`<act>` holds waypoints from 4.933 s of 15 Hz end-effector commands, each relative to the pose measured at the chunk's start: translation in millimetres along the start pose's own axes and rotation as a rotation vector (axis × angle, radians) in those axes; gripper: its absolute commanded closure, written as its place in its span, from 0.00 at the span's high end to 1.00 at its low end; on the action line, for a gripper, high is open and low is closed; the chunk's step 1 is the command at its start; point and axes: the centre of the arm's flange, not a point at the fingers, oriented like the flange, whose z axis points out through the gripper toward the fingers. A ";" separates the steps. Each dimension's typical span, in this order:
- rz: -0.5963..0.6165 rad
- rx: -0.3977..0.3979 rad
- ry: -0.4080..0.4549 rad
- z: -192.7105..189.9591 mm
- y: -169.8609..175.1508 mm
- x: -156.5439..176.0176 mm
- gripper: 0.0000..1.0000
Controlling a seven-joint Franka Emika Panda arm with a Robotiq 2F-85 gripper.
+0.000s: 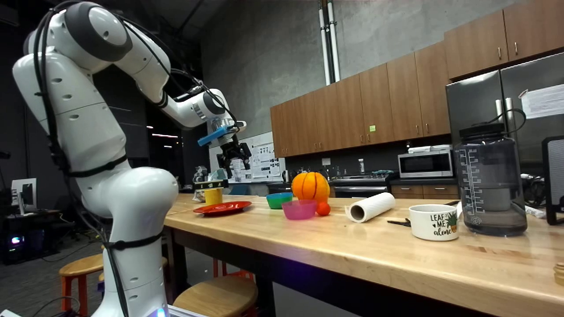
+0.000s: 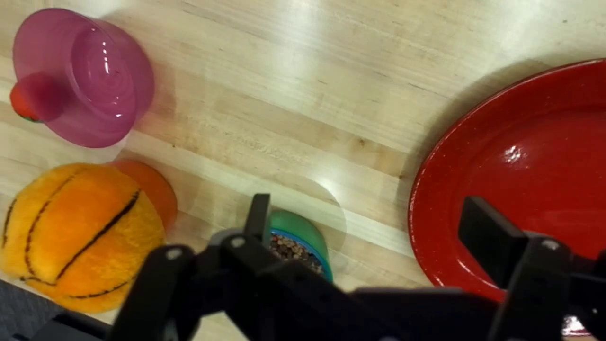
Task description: Lift the blue and green bowl, pour some of its content into the purple bowl and then put it back on the table
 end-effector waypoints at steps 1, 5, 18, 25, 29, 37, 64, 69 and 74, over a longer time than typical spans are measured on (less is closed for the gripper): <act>0.140 0.011 0.003 7.2 16.5 14.9 1.00; 0.307 -0.006 -0.027 21.7 19.0 24.9 1.00; 0.985 -0.027 0.033 54.5 33.6 47.9 1.00; 1.221 -0.021 0.013 71.3 52.0 51.9 1.00; 1.287 -0.014 0.013 85.1 60.0 59.8 1.00; 1.313 -0.002 -0.024 115.4 64.6 71.9 1.00; 1.172 0.037 -0.103 111.6 70.8 12.6 0.02; 1.049 0.077 -0.057 88.9 79.4 -15.2 0.02; 0.925 0.099 -0.022 58.5 114.3 -41.9 0.02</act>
